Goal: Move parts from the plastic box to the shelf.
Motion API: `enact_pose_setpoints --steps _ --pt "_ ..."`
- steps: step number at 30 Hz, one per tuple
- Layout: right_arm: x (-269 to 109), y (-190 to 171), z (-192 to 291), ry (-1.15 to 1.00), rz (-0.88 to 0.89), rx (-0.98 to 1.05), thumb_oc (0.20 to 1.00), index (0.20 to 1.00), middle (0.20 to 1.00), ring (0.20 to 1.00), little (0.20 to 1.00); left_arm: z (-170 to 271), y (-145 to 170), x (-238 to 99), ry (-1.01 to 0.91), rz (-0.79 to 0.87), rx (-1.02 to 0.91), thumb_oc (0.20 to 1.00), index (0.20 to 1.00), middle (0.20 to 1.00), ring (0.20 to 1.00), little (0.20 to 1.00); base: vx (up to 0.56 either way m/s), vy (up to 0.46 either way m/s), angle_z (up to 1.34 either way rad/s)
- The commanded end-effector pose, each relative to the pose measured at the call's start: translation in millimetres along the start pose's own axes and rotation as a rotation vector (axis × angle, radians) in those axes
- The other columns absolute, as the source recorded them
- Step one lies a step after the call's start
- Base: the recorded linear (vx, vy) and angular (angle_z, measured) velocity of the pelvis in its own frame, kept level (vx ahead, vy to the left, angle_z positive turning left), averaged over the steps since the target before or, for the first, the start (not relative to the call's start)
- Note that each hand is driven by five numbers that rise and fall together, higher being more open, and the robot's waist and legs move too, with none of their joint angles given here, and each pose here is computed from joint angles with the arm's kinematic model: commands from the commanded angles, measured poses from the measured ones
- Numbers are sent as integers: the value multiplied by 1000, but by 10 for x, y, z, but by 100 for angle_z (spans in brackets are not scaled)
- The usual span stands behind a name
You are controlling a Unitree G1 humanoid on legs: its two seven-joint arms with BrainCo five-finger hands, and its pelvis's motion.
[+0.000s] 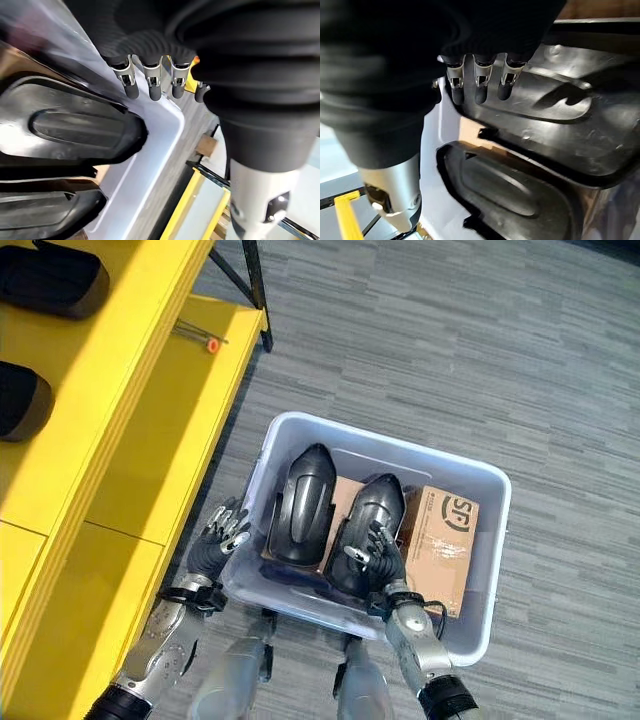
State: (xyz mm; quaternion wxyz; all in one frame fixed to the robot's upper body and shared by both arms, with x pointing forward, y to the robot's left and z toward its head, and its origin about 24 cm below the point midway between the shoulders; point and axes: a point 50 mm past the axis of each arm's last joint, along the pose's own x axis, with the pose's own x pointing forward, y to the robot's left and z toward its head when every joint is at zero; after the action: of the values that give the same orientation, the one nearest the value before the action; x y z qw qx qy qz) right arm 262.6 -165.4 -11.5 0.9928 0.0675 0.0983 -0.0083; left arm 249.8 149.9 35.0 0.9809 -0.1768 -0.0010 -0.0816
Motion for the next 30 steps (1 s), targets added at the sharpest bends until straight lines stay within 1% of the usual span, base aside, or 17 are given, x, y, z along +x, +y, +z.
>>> enact_pose_setpoints --steps 1,13,21,30 --pt "24 -61 58 -34 -53 39 1000 1000 1000 1000 1000 109 -33 25 -65 -13 -2 1000 1000 1000 1000 1000 0 0 0" --pt "-51 -225 -37 -4 -132 3 1000 1000 1000 1000 1000 111 12 -2 -62 4 -3 1000 1000 1000 1000 1000 0 0 0" --pt "-158 -390 -19 -24 -177 -33 1000 1000 1000 1000 1000 132 50 -7 -71 17 5 1000 1000 1000 1000 1000 0 0 0" --pt "-188 -474 -7 -31 -209 -68 1000 1000 1000 1000 1000 168 61 7 -83 15 9 1000 1000 1000 1000 1000 0 -3 -1"
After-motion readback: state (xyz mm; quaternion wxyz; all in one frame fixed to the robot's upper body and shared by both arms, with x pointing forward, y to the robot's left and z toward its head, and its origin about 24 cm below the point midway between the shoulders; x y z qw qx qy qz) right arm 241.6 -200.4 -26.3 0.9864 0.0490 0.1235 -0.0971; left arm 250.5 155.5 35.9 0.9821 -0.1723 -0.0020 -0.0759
